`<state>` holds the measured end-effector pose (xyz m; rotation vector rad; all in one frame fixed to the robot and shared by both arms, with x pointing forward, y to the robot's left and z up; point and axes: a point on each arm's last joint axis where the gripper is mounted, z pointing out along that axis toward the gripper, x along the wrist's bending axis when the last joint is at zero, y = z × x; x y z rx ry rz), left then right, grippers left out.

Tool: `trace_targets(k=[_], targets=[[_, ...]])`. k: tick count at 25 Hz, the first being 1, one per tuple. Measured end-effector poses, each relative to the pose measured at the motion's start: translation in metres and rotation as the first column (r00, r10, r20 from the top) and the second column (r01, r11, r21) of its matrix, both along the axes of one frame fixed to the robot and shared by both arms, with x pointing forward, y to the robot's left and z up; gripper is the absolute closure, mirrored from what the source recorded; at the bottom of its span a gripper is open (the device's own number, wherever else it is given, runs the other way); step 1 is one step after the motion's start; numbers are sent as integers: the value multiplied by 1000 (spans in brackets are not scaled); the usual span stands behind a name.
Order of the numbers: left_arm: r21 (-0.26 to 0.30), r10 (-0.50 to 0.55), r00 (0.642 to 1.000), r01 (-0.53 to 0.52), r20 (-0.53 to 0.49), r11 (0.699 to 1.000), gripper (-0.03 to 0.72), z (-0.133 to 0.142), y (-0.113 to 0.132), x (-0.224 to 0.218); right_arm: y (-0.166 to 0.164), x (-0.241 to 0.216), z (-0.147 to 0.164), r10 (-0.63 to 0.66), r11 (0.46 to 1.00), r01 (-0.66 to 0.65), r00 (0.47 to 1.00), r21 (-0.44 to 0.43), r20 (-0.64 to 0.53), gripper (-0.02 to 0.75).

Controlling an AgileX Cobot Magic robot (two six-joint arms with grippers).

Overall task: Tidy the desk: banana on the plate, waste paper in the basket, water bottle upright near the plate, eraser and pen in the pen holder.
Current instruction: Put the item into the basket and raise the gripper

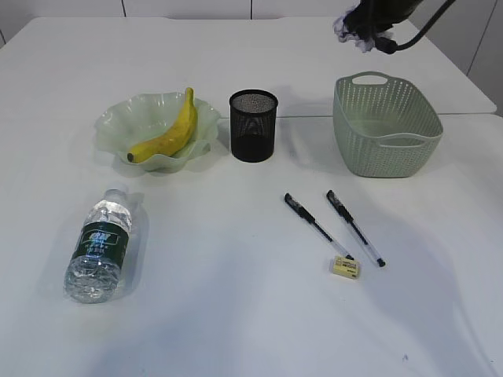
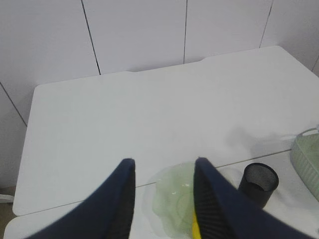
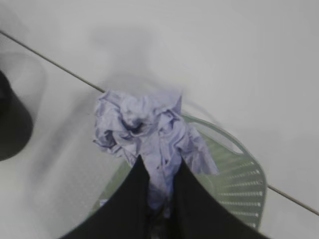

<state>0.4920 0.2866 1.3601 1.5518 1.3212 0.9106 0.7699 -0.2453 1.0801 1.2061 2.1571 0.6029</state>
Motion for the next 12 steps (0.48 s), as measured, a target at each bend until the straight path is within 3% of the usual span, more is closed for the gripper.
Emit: trace_targets(k=[7, 12], targets=[[-11, -13, 1000, 13, -1, 1000, 412, 0, -1, 1, -51, 3, 0, -204, 978, 204, 979, 41, 0, 688], [-34, -36, 999, 36, 20, 999, 412, 2, -4, 1, -59, 4, -3, -248, 966, 248, 969, 67, -13, 688]])
